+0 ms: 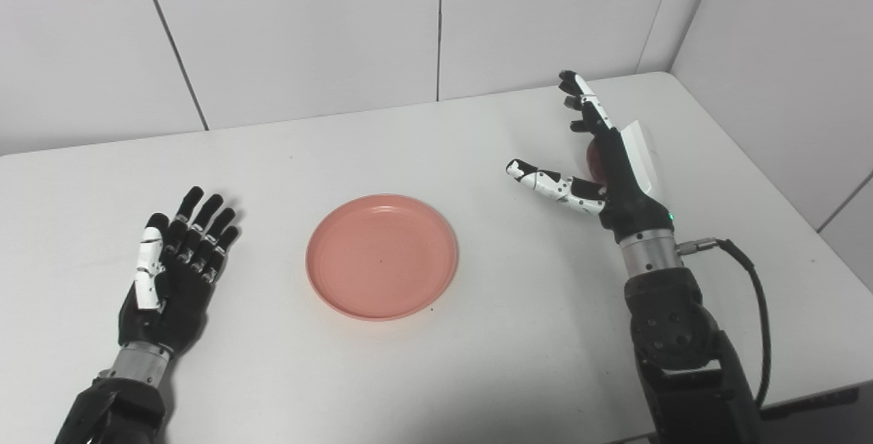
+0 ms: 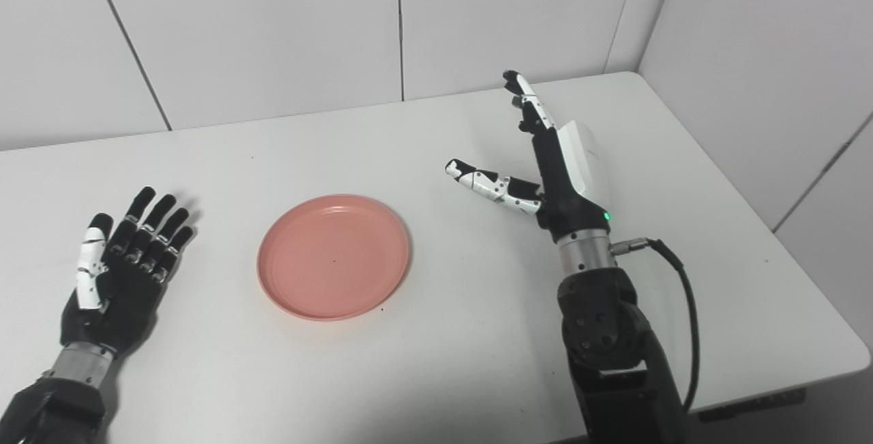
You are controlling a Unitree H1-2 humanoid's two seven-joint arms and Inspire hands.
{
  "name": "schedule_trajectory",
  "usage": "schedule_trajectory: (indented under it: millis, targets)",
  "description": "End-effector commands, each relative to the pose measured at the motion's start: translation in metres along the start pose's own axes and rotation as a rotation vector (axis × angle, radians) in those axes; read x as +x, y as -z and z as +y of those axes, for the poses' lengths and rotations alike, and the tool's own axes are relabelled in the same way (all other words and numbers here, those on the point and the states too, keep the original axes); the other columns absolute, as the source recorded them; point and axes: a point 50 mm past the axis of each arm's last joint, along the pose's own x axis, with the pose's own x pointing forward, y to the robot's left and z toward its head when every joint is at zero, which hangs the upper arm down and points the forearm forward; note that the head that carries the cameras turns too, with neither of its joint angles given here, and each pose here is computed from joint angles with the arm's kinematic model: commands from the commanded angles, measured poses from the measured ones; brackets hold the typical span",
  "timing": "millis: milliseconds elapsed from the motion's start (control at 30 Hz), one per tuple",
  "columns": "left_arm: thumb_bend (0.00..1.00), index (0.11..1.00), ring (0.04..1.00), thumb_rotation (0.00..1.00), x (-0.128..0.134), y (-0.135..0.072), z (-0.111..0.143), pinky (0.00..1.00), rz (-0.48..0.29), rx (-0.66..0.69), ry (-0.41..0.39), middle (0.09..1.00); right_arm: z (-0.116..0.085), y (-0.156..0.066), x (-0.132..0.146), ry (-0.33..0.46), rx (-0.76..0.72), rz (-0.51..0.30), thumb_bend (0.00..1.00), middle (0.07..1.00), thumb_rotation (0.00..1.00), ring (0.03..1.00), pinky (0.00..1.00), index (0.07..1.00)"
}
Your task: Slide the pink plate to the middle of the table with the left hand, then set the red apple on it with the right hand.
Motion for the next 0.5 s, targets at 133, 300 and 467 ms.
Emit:
schedule_trajectory:
  millis: [133,300,467]
  targets:
    - [0.41,0.968,0.976,1.00,-0.010,0.013,0.013,1.00,0.012,-0.016,-0.012,0.973,-0.023,0.003,0.022,0.110,-0.098,-0.003,0.79,0.875,0.42,0.845,0.76,0.895]
    - [0.39,0.964,0.967,1.00,-0.010,0.014,0.018,0.99,0.009,-0.027,-0.021,0.968,-0.034,0.017,0.032,0.144,-0.197,0.025,0.85,0.875,0.41,0.827,0.74,0.889]
    - [0.38,0.963,0.961,1.00,-0.011,0.014,0.020,0.99,0.006,-0.029,-0.034,0.966,-0.046,0.026,0.041,0.159,-0.248,0.063,0.88,0.885,0.41,0.826,0.74,0.898]
